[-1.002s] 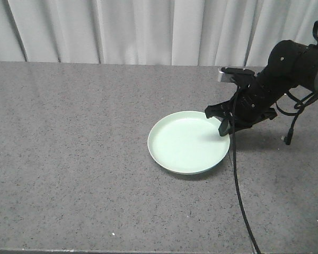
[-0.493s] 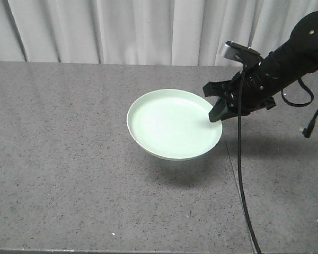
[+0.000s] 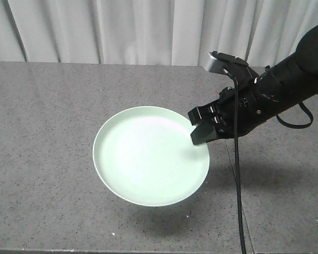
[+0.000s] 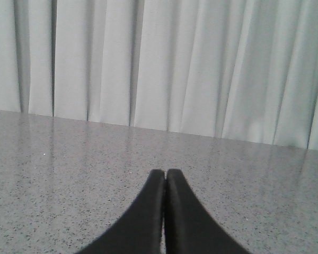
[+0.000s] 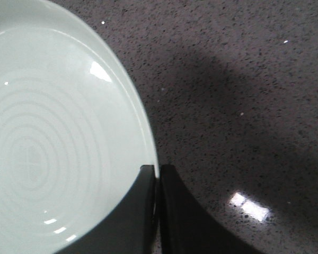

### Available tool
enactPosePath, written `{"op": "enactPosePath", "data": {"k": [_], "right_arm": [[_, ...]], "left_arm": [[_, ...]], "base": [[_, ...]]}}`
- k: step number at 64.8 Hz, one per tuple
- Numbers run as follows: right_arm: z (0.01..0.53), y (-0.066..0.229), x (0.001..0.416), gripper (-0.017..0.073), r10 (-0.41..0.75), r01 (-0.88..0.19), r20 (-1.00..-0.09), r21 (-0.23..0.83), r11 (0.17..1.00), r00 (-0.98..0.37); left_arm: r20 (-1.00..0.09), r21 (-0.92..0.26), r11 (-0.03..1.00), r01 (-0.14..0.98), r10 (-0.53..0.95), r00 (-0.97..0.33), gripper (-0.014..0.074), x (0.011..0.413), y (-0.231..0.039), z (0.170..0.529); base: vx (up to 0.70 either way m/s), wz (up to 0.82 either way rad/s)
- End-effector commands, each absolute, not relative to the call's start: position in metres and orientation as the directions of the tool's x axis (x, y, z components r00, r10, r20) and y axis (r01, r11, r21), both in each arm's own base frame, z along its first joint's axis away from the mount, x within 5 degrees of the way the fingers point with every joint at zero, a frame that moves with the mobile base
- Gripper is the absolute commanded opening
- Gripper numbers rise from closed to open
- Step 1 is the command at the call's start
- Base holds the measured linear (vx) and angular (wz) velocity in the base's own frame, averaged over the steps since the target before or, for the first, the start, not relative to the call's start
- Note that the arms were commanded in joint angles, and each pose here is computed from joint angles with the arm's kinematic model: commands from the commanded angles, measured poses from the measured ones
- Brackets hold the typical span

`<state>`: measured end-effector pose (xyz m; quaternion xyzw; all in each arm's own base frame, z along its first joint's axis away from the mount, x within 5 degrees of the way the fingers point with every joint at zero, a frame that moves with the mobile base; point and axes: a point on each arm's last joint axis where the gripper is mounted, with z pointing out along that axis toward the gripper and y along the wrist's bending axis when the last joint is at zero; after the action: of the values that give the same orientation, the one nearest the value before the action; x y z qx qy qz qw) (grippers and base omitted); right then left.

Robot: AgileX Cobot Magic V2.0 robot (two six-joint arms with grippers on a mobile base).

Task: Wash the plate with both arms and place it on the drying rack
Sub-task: 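Lift the plate off the counter with the right gripper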

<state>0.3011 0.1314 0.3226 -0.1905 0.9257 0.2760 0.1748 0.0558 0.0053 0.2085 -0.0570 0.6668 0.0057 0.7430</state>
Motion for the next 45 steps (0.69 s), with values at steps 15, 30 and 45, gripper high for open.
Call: {"op": "enactPosePath", "data": {"k": [15, 30, 45], "right_arm": [[0.353, 0.133, 0.27, -0.0004, -0.234, -0.503, -0.531, 0.443, 0.742, -0.814], [0.358, 0.131, 0.261, -0.0004, -0.245, -0.513, -0.531, 0.445, 0.734, -0.811], [0.357, 0.131, 0.258, -0.0004, -0.256, -0.513, -0.513, 0.456, 0.727, -0.819]], "left_arm": [[-0.972, -0.086, 0.994, -0.073, -0.068, 0.224, -0.0006, 0.052, 0.005, 0.224], [-0.972, -0.086, 0.994, -0.073, -0.068, 0.224, -0.0006, 0.052, 0.005, 0.224], [-0.972, -0.086, 0.994, -0.073, -0.068, 0.224, -0.0006, 0.052, 0.005, 0.224]], "base": [[0.0, 0.0], [0.0, 0.0], [0.0, 0.0]]}}
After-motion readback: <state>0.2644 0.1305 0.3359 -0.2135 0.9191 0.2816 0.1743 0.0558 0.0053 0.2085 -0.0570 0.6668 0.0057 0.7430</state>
